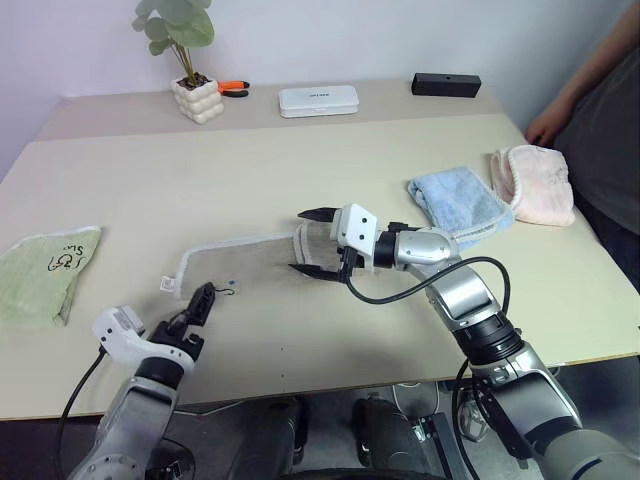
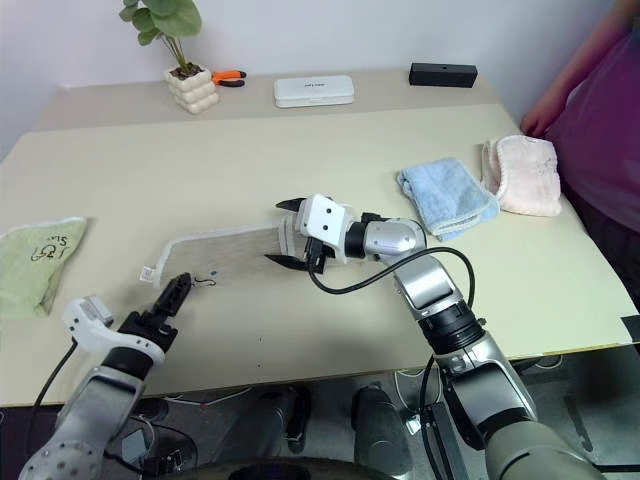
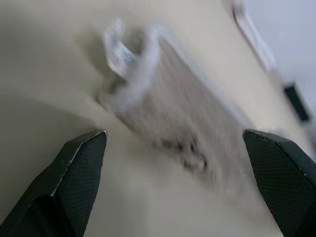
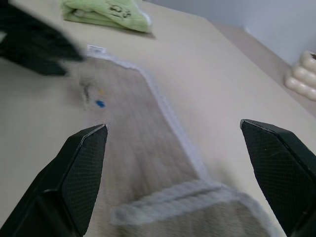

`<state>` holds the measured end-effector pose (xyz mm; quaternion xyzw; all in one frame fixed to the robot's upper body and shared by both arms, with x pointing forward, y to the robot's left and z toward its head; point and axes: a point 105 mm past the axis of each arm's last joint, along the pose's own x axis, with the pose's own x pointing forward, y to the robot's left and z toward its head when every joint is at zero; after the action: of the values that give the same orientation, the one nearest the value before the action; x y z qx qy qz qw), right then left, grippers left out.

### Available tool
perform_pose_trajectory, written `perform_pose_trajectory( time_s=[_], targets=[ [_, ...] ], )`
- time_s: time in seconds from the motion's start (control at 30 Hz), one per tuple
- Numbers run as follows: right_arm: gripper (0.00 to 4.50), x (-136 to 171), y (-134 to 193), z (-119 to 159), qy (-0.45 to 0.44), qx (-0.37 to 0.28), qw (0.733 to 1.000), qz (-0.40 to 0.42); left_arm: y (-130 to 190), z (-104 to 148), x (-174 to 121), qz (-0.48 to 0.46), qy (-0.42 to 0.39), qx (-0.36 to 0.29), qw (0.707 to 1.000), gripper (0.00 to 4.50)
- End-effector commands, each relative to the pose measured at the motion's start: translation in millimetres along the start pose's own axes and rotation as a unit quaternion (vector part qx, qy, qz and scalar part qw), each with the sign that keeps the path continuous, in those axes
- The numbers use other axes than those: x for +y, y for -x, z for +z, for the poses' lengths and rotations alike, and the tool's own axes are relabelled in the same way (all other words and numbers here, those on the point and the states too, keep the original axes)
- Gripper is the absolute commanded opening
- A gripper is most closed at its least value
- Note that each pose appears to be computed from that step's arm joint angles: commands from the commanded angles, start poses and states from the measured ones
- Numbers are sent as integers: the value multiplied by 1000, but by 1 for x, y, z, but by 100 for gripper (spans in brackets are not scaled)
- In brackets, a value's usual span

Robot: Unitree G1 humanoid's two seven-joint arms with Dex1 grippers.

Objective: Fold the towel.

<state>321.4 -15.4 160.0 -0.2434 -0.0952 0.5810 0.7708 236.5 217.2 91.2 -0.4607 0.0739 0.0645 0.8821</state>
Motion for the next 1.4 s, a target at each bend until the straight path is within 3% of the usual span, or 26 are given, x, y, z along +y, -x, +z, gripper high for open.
perform_pose_trajectory(
  time_s=[0.03, 0.13, 0.37, 0.47, 0.63, 0.8, 0.9, 1.0, 1.1, 1.3, 1.4],
  targets=[
    [437, 1, -2, 15, 26, -23, 999, -5, -9, 10, 2, 16, 41, -10, 999, 450],
    [443, 5, -1, 13, 27, -19, 999, -6, -19, 13, -1, 15, 54, -11, 998, 365],
    [443, 10, 1, 12, 24, -15, 1000, -11, -27, 24, -6, 1, 50, -20, 999, 6],
    [443, 11, 2, 12, 23, -12, 1000, -11, -27, 39, -12, -19, 12, -43, 999, 6],
    [443, 8, 10, 4, 10, 7, 1000, -24, -14, 107, -33, -74, -114, -131, 982, 6],
    [443, 3, 14, -2, -3, 18, 999, -41, -15, 115, -67, -145, -221, -111, 958, 6],
    [443, -1, 16, -4, -11, 23, 998, -53, -17, 99, -86, -201, -279, -68, 937, 6],
    [443, -1, 21, -9, -22, 30, 997, -63, -17, 55, -107, -279, -375, 22, 884, 6],
    [443, 0, 27, -15, -28, 42, 996, -70, -16, 16, -121, -339, -411, 88, 841, 6],
    [443, -2, 35, -23, -32, 59, 994, -86, -26, -32, -116, -368, -445, 168, 799, 6],
    [443, -2, 36, -23, -32, 60, 994, -90, -31, -44, -108, -366, -457, 190, 788, 6]
  ],
)
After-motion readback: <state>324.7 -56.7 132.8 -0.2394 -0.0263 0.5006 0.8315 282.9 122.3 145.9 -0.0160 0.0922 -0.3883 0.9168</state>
